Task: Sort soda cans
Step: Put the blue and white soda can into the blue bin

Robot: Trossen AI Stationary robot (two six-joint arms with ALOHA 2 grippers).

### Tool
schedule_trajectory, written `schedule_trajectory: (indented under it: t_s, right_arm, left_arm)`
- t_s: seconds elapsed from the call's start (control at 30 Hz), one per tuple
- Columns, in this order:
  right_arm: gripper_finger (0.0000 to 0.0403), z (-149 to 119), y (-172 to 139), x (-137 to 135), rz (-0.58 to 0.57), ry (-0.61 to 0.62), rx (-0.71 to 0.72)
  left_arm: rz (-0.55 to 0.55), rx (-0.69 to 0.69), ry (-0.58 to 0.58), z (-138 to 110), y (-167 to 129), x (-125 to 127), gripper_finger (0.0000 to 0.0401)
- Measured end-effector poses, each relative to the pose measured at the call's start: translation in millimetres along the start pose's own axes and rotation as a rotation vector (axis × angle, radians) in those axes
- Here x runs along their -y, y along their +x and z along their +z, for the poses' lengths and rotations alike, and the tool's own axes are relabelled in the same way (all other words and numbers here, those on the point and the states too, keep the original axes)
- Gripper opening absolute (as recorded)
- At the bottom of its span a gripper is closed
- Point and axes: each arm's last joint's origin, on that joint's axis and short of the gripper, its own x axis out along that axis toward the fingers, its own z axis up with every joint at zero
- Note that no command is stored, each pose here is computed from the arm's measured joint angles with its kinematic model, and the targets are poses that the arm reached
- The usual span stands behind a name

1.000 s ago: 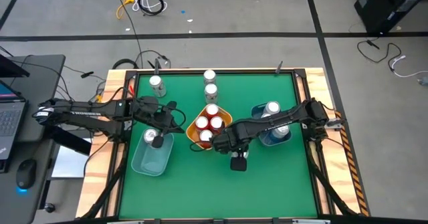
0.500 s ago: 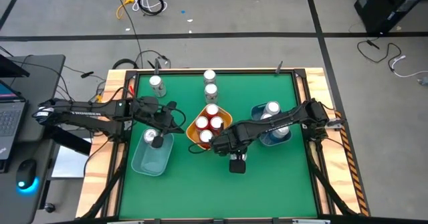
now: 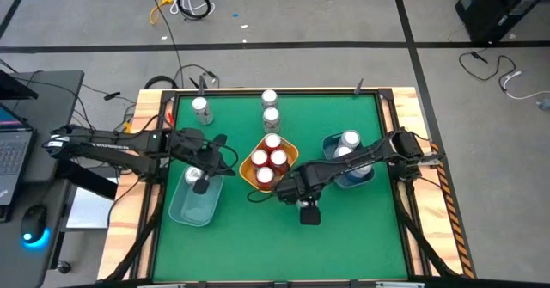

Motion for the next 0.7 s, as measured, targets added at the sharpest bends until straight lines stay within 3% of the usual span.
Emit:
schedule_trajectory:
  t_s: [0.1, 0.3, 0.43, 0.5, 0.7]
  right_arm:
    - [0.0292, 0.7, -3.6, -0.3, -0.015, -0.002, 0.003]
    - [0.0289, -3.3, -28.6, -3.5, -0.026, 0.009, -0.043]
    - [0.0289, -12.9, -56.6, -3.3, -0.142, 0.022, -0.096]
    - [0.0289, -15.8, -68.2, -1.3, -0.194, 0.034, -0.065]
    - [0.0289, -36.9, -101.8, 9.7, -0.205, 0.118, 0.052]
  left_arm:
    - [0.001, 0.005, 0.001, 0.5, 0.0, -0.1, 0.0]
    - [0.009, 0.004, 0.001, 0.4, 0.0, -0.3, 0.0]
    - [0.009, 0.003, 0.001, 0.4, 0.0, -0.3, 0.0]
    - [0.009, 0.003, 0.001, 0.4, 0.0, -0.3, 0.0]
    - [0.007, -0.009, -0.003, -0.9, 0.0, -0.1, 0.0]
